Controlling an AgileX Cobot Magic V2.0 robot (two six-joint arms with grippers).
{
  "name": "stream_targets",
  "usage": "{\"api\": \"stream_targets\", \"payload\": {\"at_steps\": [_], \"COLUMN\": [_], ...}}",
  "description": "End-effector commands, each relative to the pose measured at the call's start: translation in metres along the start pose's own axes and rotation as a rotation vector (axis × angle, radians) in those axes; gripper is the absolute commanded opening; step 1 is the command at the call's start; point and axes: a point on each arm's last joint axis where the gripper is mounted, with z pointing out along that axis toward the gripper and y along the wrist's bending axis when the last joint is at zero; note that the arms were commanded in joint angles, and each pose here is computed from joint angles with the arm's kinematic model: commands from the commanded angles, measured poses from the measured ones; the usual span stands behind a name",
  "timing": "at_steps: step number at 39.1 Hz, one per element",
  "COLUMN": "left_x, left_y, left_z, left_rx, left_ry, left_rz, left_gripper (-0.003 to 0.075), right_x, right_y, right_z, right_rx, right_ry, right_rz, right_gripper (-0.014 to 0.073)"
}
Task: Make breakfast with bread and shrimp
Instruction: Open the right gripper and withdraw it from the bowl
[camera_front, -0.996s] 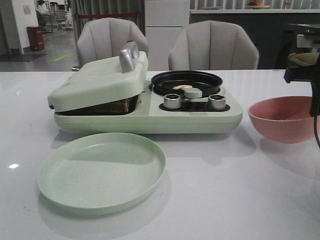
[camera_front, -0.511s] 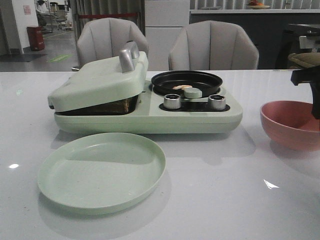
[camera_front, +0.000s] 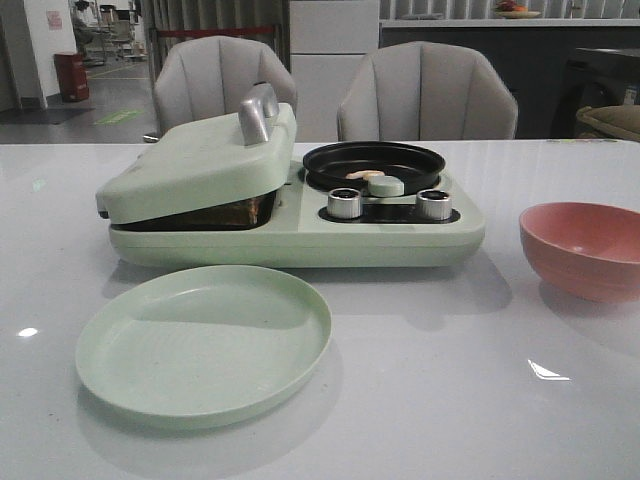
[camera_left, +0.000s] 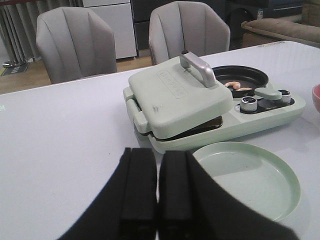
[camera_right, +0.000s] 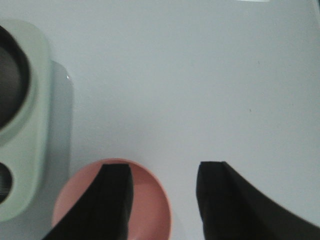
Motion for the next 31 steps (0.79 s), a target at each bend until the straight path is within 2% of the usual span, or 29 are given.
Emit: {"api": "stream_targets", "payload": {"at_steps": [1, 8, 16, 25, 31], "left_x": [-0.015, -0.015, -0.015, -0.015, -0.015], "left_y": [0.000, 0.000, 0.000, 0.000, 0.000], "left_z": [-0.007, -0.007, -0.007, -0.007, -0.007], "left_rx": [0.000, 0.000, 0.000, 0.000, 0.000], "left_ry": [-0.121, -0.121, -0.121, -0.121, -0.121], "left_rz": [-0.022, -0.022, -0.022, -0.022, -0.022], "left_gripper": [0.0114, 0.0114, 0.0114, 0.0114, 0.0114], "right_x": [-0.018, -0.006, 0.028, 0.070, 0.100], "right_y": [0.013, 0.033, 0.041, 0.042, 0.036], "right_z": [-0.051, -0.086, -0.107, -0.120, -0.127], "right_rx": [-0.052, -0.125, -0.200, -0.262, -0.295], "right_ry": [-0.193, -0.282, -0.412, -0.573, -0.671], "right_rz": [-0.029, -0.075, -0.092, -0.092, -0.051], "right_gripper": [0.0421, 0.0421, 0.0421, 0.0421, 0.0421]}}
